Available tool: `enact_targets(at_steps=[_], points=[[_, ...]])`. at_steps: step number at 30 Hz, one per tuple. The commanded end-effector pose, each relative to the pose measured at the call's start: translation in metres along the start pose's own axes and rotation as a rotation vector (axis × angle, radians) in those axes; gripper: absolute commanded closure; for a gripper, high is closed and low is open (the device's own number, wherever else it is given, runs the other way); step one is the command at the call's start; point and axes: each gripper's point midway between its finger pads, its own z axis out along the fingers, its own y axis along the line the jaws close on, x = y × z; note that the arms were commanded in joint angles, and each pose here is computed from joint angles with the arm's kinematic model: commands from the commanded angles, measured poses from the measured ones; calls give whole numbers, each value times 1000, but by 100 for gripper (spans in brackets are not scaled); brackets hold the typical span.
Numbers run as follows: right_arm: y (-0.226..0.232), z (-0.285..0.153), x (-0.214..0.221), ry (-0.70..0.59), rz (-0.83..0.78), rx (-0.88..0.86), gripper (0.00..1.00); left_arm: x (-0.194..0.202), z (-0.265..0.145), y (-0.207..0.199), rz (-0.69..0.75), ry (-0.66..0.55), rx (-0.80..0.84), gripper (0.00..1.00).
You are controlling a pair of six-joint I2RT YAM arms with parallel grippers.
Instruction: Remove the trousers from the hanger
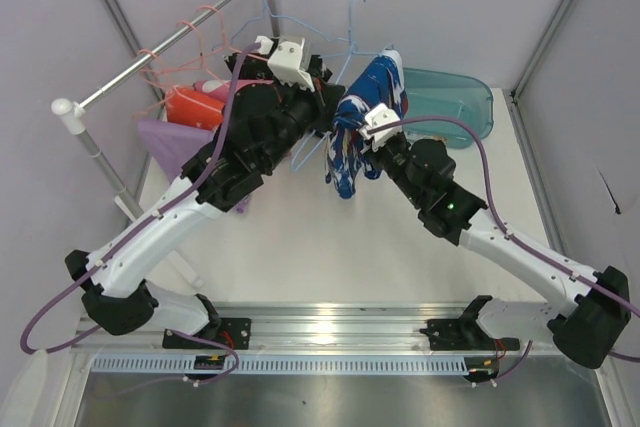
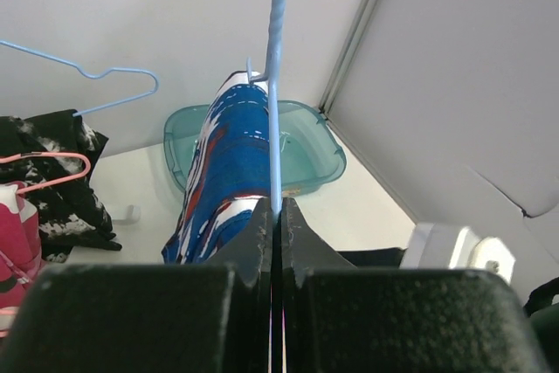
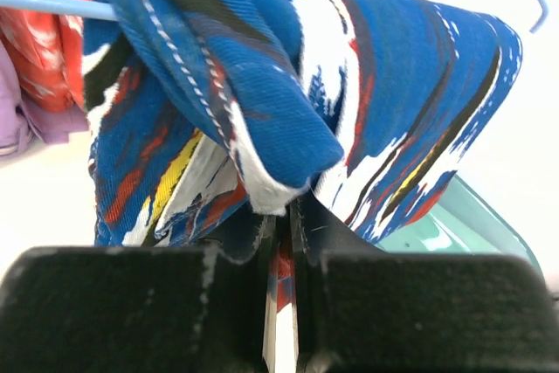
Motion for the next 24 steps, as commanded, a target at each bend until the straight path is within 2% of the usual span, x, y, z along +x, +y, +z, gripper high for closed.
enact_targets(at_steps=[1, 5, 9, 15, 24], points=[[-31, -11, -42, -98, 60, 51, 100, -88, -33, -8, -122, -253, 32, 100], [-44, -31, -74, -221, 88, 71, 100, -72, -24, 2, -137, -209, -34, 100], [-51, -41, -99, -283, 117, 44, 100, -55, -18, 8, -153, -177, -74, 100], [-49, -44, -121, -316, 130, 3, 100, -19, -2, 22, -173, -109, -168, 100], [-70, -50, -161, -425, 129, 80, 100, 42, 21, 35, -222, 28, -297, 100]])
